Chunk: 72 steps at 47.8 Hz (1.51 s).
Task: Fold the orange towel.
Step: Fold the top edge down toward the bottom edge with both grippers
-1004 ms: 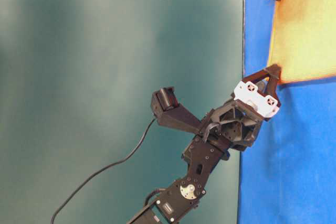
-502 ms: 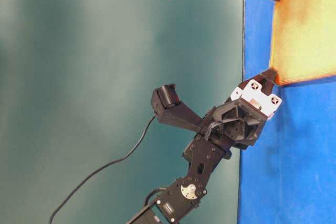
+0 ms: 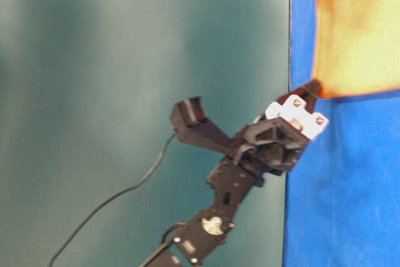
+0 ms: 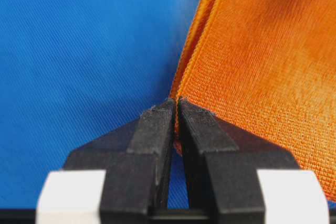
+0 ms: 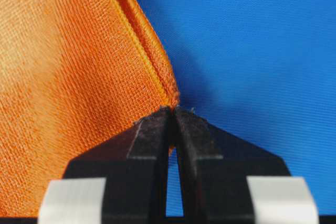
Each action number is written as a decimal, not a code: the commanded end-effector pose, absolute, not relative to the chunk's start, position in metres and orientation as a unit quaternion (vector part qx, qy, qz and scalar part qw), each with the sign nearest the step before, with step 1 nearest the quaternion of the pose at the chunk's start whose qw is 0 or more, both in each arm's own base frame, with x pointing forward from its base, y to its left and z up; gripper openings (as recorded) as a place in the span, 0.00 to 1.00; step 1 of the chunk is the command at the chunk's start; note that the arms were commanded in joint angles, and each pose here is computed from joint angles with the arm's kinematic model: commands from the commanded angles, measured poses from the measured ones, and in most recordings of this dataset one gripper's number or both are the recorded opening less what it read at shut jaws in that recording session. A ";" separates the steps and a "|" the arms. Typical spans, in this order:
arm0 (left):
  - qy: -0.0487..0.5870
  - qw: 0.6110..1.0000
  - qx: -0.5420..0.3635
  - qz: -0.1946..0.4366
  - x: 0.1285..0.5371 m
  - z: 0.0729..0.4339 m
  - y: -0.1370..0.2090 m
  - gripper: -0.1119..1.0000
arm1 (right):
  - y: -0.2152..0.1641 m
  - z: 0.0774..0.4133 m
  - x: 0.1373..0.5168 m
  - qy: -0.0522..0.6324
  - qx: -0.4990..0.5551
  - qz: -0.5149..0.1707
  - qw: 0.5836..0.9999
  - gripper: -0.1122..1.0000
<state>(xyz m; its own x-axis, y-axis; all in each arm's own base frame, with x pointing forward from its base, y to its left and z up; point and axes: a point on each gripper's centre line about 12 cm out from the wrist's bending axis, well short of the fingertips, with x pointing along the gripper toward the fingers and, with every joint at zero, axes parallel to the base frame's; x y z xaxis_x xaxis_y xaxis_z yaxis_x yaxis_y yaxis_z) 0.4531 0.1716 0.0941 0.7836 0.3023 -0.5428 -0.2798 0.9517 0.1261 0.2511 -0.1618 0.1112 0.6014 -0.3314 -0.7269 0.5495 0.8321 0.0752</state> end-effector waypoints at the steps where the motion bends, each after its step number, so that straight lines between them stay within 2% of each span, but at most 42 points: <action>1: 0.257 0.952 0.027 0.162 0.458 0.128 0.178 0.11 | -0.164 0.127 0.250 0.352 0.140 -0.258 0.889 0.13; 18: 0.259 0.952 0.032 0.160 0.456 0.136 0.178 0.11 | -0.161 0.136 0.245 0.338 0.138 -0.260 0.894 0.13; 27: 0.264 0.953 0.034 0.146 0.456 0.147 0.163 0.11 | -0.151 0.139 0.247 0.331 0.139 -0.249 0.899 0.13; 38: 0.283 0.953 0.047 0.095 0.453 0.163 0.113 0.11 | -0.112 0.151 0.245 0.315 0.141 -0.212 0.914 0.13; 48: 0.299 0.952 0.052 0.042 0.448 0.160 0.060 0.11 | -0.061 0.161 0.237 0.307 0.158 -0.156 0.925 0.13; 59: 0.321 0.946 0.049 -0.003 0.440 0.150 0.014 0.11 | -0.011 0.156 0.239 0.334 0.185 -0.090 0.920 0.13; 72: 0.327 0.942 0.062 -0.044 0.439 0.143 -0.024 0.11 | 0.019 0.142 0.250 0.377 0.188 -0.052 0.906 0.13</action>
